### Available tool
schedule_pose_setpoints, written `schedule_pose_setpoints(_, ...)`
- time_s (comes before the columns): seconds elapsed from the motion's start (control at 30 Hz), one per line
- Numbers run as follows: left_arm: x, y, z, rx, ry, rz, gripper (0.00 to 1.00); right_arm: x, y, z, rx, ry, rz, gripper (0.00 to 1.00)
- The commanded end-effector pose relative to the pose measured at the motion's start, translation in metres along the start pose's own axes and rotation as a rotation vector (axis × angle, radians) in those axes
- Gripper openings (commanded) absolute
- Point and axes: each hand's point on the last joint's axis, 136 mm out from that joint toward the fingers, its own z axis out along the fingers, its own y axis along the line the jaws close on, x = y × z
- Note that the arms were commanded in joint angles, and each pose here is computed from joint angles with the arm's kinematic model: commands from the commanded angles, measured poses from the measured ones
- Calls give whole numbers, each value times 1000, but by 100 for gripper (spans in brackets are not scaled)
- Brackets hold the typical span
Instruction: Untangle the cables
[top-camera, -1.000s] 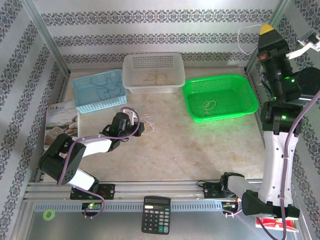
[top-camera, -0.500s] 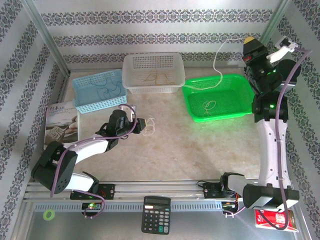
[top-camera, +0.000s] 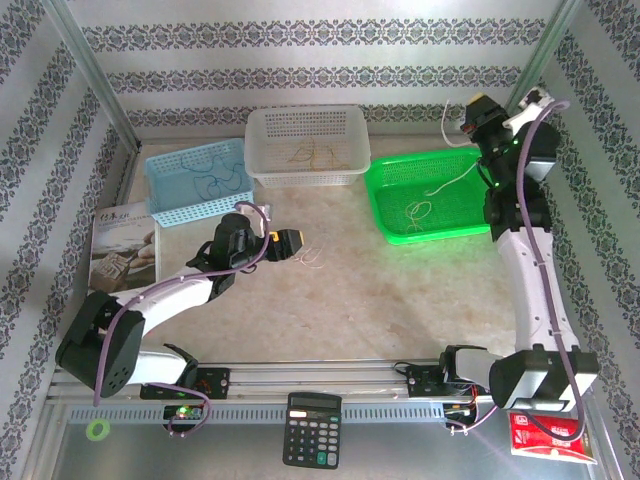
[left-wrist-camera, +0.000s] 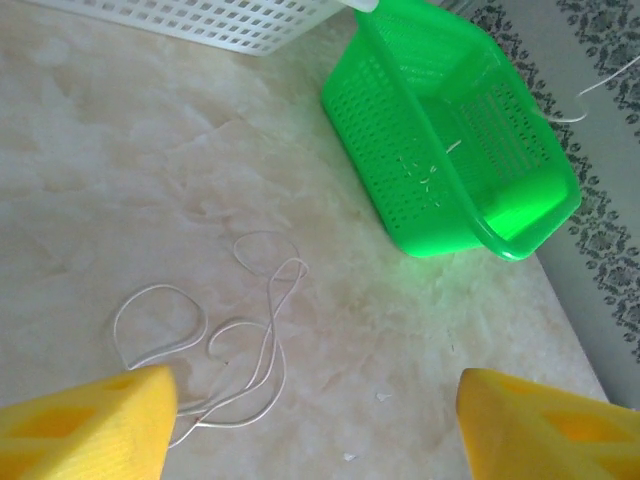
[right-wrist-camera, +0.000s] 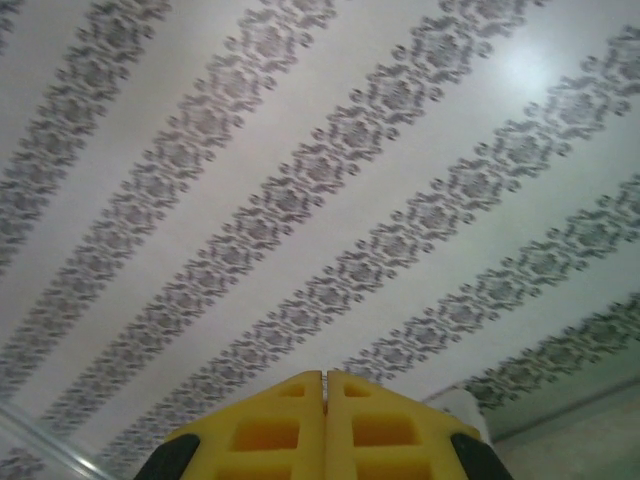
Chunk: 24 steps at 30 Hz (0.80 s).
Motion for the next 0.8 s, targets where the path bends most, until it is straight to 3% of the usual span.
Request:
schedule_pose_setpoints(0.0,-15,-21,-7,49,-28,4,84,27,-28,10,81,10,-63,0)
schedule_pose_setpoints(0.17,-22,-28,-14,61,-45,6,100,93,-71,20,175,109,-104,0)
schedule_pose_setpoints(0.47,-24,-31,-24,55,-55,22,100,142,-125,38,300,243,-166,0)
schedule_pose_setpoints(0.5,-24,-31,-25,53,-56,22,100,143,-131,39,312,250,-162,6)
schedule_pose_setpoints(0.57,-24,-31,-26,49,-58,23,100,141,-137,37,323,256,-137,34)
schedule_pose_setpoints(0.63,-25,-31,-28,45,-60,21,100,132,-134,32,324,233,-133,49)
schedule_pose_setpoints(0.77,-25,-30,-29,43,-63,18,100,115,-118,22,304,212,-141,56)
